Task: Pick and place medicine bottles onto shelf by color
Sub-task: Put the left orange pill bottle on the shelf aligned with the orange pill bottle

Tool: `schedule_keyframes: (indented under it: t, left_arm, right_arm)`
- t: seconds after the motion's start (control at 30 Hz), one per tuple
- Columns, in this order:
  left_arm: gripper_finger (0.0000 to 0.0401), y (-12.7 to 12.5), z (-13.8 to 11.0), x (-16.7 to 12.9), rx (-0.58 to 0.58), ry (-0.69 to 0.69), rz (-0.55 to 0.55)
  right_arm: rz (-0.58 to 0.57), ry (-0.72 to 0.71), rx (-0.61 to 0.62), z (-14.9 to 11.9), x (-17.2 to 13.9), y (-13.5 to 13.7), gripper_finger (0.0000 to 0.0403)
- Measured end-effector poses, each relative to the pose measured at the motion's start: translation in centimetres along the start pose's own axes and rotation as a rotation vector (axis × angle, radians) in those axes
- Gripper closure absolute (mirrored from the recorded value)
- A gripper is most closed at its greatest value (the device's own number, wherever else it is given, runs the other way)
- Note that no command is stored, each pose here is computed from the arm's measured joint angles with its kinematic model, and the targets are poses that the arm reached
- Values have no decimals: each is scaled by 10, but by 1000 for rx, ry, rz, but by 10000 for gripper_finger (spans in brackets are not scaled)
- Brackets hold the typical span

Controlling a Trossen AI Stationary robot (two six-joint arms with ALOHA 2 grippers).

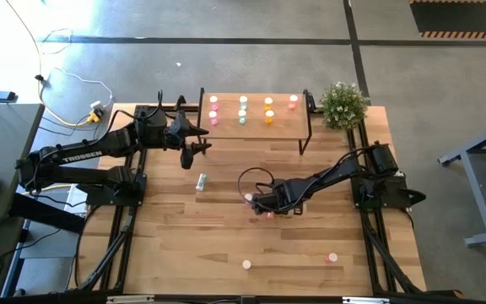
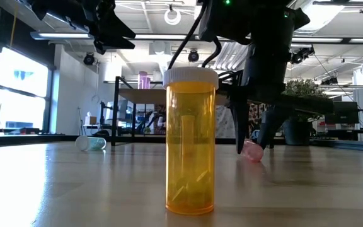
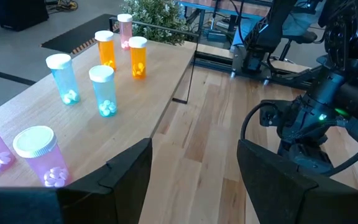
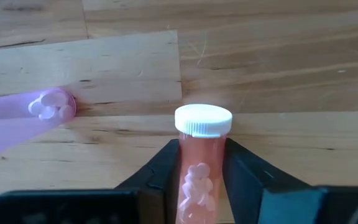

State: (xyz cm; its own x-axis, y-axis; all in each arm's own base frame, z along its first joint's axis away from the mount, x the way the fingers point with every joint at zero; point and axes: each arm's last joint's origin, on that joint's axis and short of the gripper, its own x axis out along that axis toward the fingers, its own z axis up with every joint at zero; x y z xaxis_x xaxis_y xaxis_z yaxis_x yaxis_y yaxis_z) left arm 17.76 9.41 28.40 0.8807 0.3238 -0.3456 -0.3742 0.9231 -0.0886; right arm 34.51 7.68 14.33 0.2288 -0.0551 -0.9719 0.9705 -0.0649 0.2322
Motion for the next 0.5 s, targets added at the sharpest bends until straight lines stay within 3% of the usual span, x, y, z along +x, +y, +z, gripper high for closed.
schedule_keyframes:
  t: [0.27,0.5]
  left_arm:
    - [176,0,0,0,0,-1,0]
    - [176,0,1,0,1,-8,0]
  right_arm:
    - [17,-20,-66,1,-4,1,314]
    - [119,-139,-126,3,-25,16,314]
